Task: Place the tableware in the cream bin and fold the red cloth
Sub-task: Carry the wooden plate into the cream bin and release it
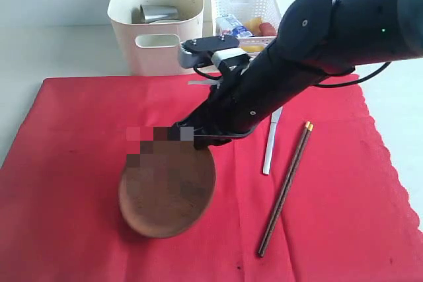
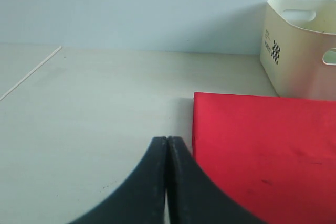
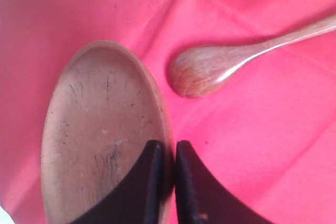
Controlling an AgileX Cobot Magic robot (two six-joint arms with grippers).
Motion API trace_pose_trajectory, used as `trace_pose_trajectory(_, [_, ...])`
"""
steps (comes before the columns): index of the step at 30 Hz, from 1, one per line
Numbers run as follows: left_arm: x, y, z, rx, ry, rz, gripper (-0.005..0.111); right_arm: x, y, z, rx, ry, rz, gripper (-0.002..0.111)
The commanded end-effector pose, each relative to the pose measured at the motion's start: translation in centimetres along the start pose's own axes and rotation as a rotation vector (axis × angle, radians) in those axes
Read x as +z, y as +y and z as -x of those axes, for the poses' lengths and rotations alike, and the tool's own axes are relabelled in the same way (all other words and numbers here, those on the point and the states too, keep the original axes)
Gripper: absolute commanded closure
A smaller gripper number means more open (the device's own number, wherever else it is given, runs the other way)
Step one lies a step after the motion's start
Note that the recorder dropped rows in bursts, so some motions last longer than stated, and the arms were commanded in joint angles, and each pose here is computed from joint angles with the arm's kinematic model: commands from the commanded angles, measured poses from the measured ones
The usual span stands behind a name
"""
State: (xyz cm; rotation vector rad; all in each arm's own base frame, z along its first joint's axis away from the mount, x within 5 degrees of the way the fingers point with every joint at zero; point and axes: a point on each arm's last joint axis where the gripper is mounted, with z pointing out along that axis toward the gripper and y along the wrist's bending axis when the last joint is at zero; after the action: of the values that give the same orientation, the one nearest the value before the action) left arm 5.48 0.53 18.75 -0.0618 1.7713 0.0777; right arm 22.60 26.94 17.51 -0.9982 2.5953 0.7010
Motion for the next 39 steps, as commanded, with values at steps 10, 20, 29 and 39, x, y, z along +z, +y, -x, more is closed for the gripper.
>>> trace_pose_trajectory(10, [0.0, 0.0, 0.1, -0.011, -0.013, -0.007, 0.106, -3.9, -1.3, 5.3, 0.076, -0.192, -0.001, 0.108])
trace_pose_trajectory(20, [0.0, 0.0, 0.1, -0.011, -0.013, -0.007, 0.106, -9.1, -4.5, 11.6, 0.275, -0.604, -0.017, 0.108])
trace_pose_trajectory(29, [0.0, 0.0, 0.1, -0.011, -0.013, -0.007, 0.106, -7.6, -6.8, 16.6, 0.288, -0.745, -0.062, 0.108])
trace_pose_trajectory(39, [0.0, 0.0, 0.1, -0.011, -0.013, -0.007, 0.106, -0.8, -10.5, 20.0, 0.304, -0.778, -0.101, 0.108])
